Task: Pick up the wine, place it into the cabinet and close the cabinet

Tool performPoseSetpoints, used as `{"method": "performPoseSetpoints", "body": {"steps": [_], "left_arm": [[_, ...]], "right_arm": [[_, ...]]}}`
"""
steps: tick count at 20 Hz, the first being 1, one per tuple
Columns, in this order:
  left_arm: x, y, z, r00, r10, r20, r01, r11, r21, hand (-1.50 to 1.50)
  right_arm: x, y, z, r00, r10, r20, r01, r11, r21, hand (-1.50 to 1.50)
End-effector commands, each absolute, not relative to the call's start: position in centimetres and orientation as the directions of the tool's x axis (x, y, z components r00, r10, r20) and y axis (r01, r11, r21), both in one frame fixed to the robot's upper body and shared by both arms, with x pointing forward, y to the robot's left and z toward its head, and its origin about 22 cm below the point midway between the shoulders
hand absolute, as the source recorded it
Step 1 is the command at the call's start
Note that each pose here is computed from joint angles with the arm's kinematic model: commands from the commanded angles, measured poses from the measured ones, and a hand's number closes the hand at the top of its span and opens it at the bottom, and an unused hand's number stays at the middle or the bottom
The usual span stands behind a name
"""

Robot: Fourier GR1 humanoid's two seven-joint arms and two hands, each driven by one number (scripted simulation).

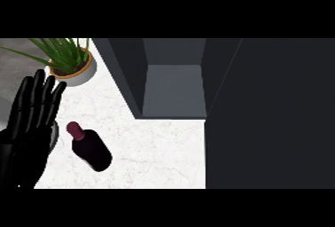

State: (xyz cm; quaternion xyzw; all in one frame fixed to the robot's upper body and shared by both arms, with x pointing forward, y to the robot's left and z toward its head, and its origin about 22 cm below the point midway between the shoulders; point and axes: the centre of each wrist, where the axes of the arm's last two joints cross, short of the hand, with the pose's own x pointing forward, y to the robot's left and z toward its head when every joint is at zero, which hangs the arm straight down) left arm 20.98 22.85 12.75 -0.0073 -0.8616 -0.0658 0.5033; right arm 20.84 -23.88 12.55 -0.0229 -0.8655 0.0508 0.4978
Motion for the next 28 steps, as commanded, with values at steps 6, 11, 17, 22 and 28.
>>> {"method": "performPoseSetpoints", "body": {"steps": [6,11,17,22,28], "left_arm": [[17.7,19.4,11.3,-0.362,-0.152,0.920,0.043,0.983,0.179,-1.50],[17.3,16.2,12.6,-0.189,0.180,0.965,0.112,0.981,-0.161,-1.50],[17.0,13.4,14.2,-0.203,0.172,0.964,0.100,0.983,-0.154,-1.50],[16.5,12.5,15.5,-0.213,0.160,0.964,0.096,0.985,-0.143,-1.50],[14.3,11.6,17.9,-0.199,0.190,0.961,0.077,0.981,-0.178,-1.50]], "right_arm": [[15.9,-24.5,12.5,-0.495,0.047,0.868,-0.035,0.997,-0.074,-1.50],[15.8,-22.8,13.0,-0.366,-0.034,0.930,-0.268,0.961,-0.071,-1.50],[13.1,-22.1,16.7,-0.365,-0.032,0.931,-0.258,0.964,-0.068,-1.50],[12.8,-22.0,18.7,-0.350,-0.042,0.936,-0.274,0.960,-0.059,-1.50],[13.0,-21.6,18.6,-0.356,-0.043,0.933,-0.279,0.958,-0.062,-1.50]]}}
